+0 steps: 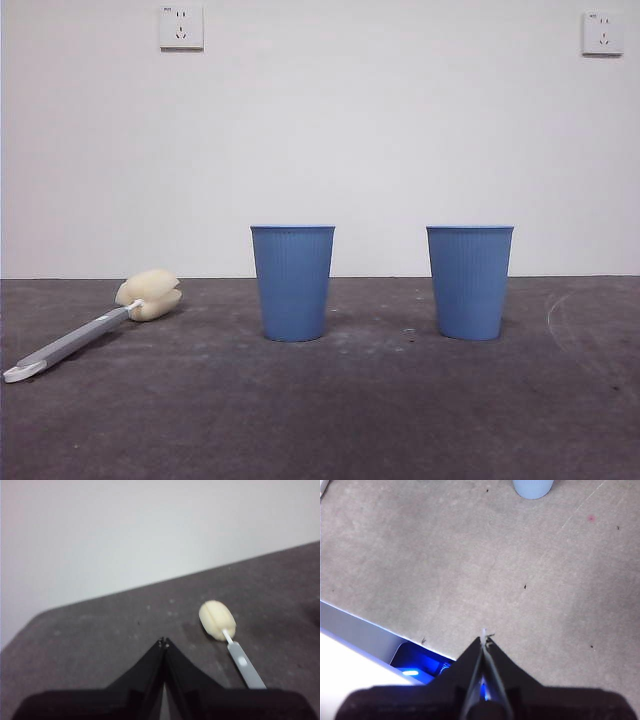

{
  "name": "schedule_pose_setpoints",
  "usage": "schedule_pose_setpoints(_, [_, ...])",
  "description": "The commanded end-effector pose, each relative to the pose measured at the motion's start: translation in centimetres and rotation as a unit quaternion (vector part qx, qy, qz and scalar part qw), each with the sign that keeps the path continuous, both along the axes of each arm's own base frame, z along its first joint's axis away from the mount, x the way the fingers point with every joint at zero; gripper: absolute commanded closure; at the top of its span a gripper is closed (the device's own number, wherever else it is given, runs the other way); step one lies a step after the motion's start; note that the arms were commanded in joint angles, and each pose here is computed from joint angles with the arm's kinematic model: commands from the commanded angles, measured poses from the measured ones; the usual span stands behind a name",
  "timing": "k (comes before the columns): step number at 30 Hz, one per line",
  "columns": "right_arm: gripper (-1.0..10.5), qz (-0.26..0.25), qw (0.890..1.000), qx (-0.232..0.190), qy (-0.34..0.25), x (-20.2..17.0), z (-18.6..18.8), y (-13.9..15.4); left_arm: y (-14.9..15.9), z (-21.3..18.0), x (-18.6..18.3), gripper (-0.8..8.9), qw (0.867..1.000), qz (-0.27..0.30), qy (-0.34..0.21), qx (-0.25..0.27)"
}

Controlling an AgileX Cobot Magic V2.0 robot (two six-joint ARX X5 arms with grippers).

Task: Pick up the cup brush,pick up the cup,insert the brush into the cup,clean the cup,put the cup brush back,put the cup back to the fixed position on the table

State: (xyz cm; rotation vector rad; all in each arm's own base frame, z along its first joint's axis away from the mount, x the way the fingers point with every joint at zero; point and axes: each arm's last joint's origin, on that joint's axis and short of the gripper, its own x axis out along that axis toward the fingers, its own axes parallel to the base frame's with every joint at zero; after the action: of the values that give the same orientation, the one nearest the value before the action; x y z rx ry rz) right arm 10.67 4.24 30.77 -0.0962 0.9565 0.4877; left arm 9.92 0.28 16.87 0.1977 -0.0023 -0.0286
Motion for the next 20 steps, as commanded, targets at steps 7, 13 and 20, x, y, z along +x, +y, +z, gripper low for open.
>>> schedule_pose_setpoints(7, [9.5,0.002,1.000,-0.001,-0.002,0.0,0.0,0.0,0.1,-1.7,-0.3,8.17,0.997,0.006,0.078,-0.026])
schedule_pose_setpoints(13, [9.5,0.001,1.000,-0.003,0.000,0.2,-0.1,0.1,0.1,-1.6,-0.3,8.17,0.996,0.007,0.079,-0.027])
schedule_pose_setpoints(20, [9.5,0.001,1.000,-0.003,0.000,0.2,-0.1,0.1,0.1,-1.7,-0.3,8.17,0.996,0.007,0.086,-0.028])
